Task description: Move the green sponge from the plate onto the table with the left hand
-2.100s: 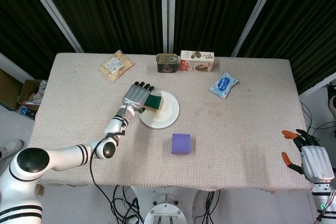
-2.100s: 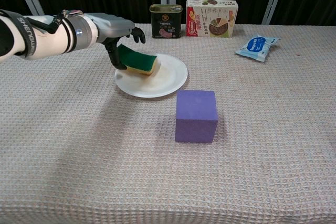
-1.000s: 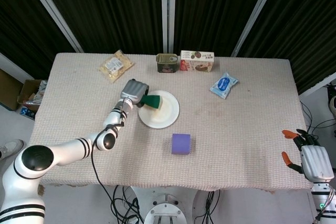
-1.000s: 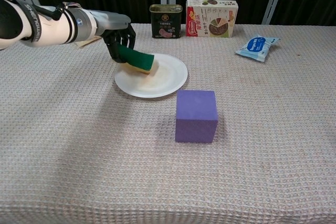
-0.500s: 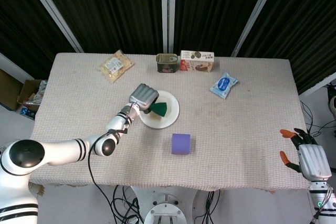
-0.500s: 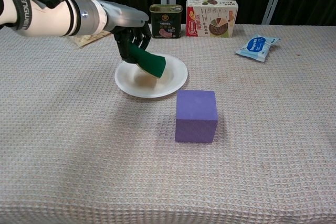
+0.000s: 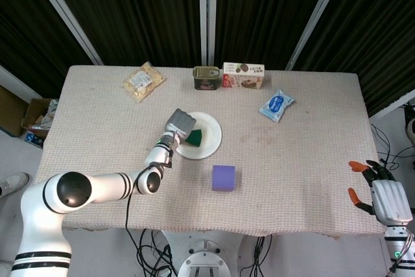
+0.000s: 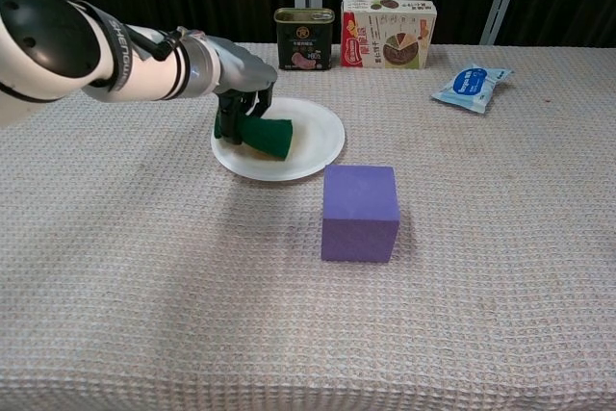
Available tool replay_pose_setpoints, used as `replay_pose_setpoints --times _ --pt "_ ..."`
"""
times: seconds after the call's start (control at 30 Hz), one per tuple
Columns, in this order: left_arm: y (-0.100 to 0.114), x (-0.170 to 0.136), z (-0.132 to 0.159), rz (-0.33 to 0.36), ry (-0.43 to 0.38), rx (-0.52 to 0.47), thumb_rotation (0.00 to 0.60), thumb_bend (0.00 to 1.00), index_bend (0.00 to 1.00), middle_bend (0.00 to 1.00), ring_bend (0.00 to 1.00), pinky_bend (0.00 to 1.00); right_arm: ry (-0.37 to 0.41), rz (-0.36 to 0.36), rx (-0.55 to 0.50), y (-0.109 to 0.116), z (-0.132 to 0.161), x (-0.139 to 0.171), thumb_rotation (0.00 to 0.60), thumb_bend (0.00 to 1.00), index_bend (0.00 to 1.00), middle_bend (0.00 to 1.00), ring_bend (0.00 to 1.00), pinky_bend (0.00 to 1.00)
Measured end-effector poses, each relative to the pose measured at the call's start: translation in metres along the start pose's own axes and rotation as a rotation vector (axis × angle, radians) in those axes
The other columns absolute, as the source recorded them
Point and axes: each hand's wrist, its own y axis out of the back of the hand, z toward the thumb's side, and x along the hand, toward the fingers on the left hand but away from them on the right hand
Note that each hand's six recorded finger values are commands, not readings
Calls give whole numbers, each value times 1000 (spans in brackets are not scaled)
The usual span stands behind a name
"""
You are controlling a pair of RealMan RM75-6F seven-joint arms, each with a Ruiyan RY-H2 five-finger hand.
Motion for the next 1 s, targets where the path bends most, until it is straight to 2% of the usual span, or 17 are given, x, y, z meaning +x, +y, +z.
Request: replay_pose_setpoints --times 0.17,0.43,0.83,1.0 --pt "6 -8 -3 14 -1 -5 600 404 580 648 520 366 5 -5 -4 0 0 0 600 264 246 310 159 244" --pt "19 -37 -19 30 -9 -13 600 406 580 648 520 365 16 -5 -11 -2 0 -1 600 263 246 310 159 250" --pt "-13 -7 -5 -51 41 62 600 408 586 655 521 366 3 -12 -10 1 -3 3 600 263 246 311 159 250" --pt "-13 -5 -5 -57 55 75 600 407 588 657 526 371 6 -18 -14 1 -3 3 600 263 246 311 159 250"
